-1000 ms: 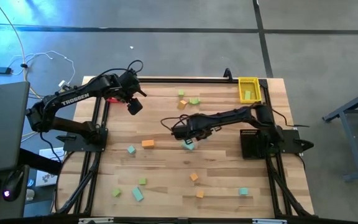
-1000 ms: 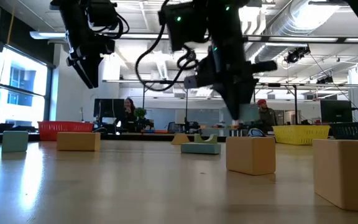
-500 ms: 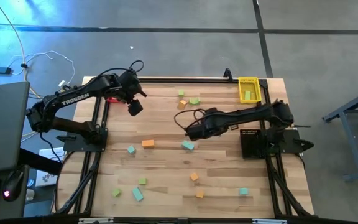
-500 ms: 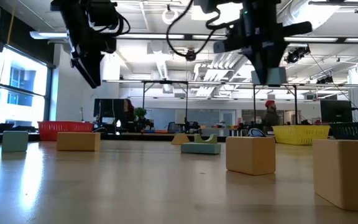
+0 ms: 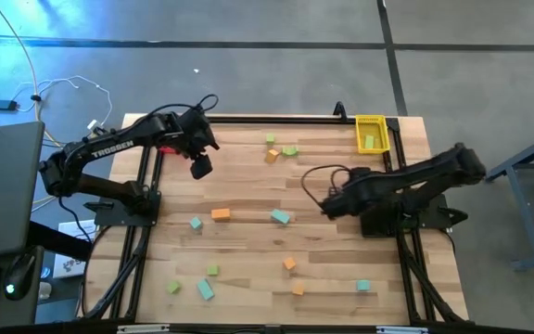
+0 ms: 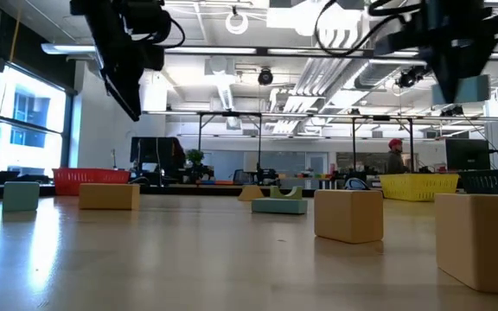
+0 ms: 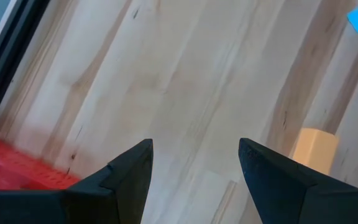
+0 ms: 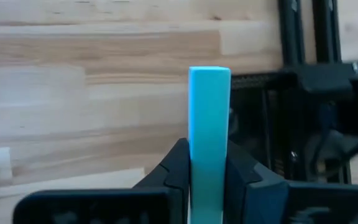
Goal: Sort & place blocks by color
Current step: Put the blue block into the black bin
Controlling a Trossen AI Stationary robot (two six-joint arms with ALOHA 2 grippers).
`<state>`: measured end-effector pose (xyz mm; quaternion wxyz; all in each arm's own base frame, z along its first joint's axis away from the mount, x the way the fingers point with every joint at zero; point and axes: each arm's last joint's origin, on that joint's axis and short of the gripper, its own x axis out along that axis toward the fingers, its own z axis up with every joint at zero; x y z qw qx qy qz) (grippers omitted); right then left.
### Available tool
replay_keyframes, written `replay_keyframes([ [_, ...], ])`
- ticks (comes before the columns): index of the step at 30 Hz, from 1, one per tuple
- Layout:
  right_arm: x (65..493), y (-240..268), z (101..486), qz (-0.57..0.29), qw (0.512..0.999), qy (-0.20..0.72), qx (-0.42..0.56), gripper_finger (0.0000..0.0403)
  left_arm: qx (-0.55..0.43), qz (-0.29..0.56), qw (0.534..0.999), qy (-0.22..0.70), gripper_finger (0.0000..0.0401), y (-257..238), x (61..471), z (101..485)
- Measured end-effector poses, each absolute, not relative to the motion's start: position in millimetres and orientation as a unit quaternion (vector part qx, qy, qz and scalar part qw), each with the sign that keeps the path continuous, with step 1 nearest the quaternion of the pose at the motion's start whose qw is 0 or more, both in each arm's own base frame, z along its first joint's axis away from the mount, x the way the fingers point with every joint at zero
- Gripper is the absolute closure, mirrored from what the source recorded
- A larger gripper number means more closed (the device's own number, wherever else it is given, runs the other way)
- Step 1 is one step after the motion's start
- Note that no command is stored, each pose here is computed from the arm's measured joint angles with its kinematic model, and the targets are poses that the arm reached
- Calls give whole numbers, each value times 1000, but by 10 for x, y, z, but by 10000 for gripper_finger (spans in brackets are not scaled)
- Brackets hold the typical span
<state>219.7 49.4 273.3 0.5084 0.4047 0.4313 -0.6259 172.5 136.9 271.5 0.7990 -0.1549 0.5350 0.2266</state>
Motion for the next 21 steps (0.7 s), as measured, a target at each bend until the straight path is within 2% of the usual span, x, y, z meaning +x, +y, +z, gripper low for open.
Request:
replay_keyframes([
  [7, 1924, 630, 2595, -641, 475, 432, 421, 363, -130, 202, 806, 542, 178, 1313, 1769, 2715],
  [11, 1883, 693, 2412, -631, 452, 461, 430, 362, -129, 191, 809, 541, 178, 1287, 1788, 2715],
  [21, 1762, 683, 2120, -656, 425, 462, 418, 359, -111, 147, 820, 541, 178, 1201, 1848, 2716],
])
